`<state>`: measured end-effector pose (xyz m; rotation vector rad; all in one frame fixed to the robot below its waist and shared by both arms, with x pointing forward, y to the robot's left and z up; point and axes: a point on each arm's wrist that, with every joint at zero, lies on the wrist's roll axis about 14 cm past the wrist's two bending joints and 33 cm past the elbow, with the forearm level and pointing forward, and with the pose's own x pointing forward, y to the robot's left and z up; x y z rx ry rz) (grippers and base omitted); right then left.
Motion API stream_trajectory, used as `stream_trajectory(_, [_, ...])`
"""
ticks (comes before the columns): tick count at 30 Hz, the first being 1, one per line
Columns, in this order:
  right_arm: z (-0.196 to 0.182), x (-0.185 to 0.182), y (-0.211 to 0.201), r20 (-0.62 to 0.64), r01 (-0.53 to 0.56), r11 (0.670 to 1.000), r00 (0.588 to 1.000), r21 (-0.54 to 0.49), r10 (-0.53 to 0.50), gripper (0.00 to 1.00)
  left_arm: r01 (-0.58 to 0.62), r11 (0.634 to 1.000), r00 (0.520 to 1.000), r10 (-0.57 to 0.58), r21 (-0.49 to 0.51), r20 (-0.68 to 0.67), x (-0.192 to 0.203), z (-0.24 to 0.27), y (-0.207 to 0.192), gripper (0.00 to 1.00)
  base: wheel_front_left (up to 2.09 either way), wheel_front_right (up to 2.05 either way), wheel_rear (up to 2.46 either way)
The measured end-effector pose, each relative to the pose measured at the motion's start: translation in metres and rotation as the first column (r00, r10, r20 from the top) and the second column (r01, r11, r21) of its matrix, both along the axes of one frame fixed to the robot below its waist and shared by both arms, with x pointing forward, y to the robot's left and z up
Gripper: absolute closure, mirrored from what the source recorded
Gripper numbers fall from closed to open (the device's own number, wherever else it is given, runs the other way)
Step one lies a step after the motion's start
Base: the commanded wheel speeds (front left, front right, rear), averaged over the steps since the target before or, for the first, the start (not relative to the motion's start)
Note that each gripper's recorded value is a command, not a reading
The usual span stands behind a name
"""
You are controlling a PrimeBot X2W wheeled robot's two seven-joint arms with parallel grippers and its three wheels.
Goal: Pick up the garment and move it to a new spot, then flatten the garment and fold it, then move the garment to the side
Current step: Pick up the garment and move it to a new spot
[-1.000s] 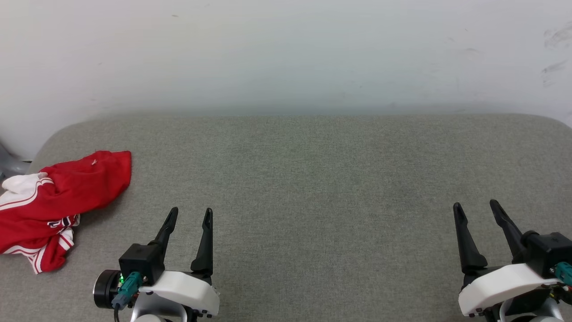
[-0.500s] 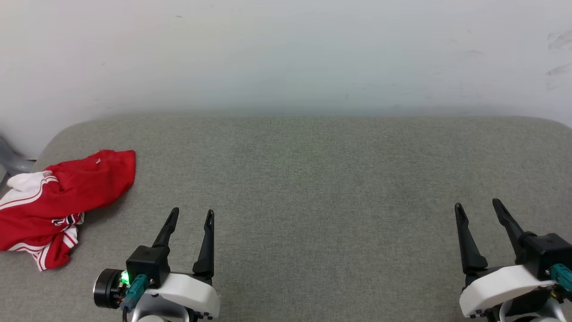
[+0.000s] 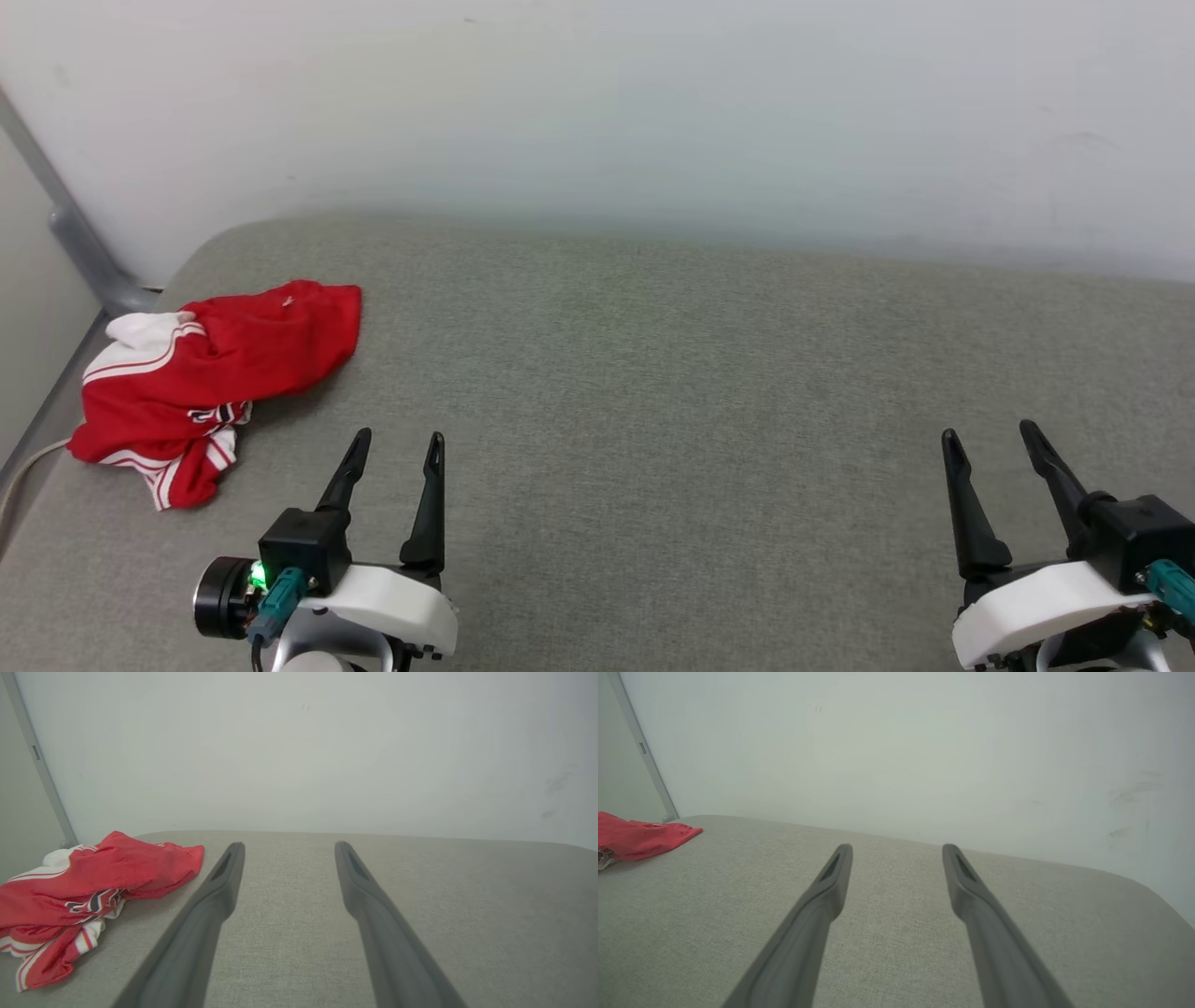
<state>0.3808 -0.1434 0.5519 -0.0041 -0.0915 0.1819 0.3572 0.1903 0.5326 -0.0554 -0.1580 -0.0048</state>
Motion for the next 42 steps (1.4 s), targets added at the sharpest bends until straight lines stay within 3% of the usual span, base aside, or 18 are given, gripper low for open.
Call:
stream_trajectory(10, [-0.003,0.014,0.059,-0.004,-0.168,0.985,0.986,0.039,0.168,0.0,-0.142,0.99,0.99,0.142,-0.016,0.008,-0.025,0.002,0.046,0.0,0.0,0.0,0.0])
stream_trajectory(24, [-0.002,0.022,0.141,0.014,-0.385,0.92,0.923,0.069,0.385,0.0,-0.331,0.943,0.944,0.331,-0.034,0.009,-0.072,0.002,0.102,0.0,0.0,0.0,0.0])
stream_trajectory(42, [-0.006,0.027,0.185,0.012,-0.488,0.871,0.873,0.051,0.488,0.0,-0.422,0.906,0.906,0.422,-0.038,0.005,-0.096,0.003,0.131,0.0,0.0,0.0,0.0])
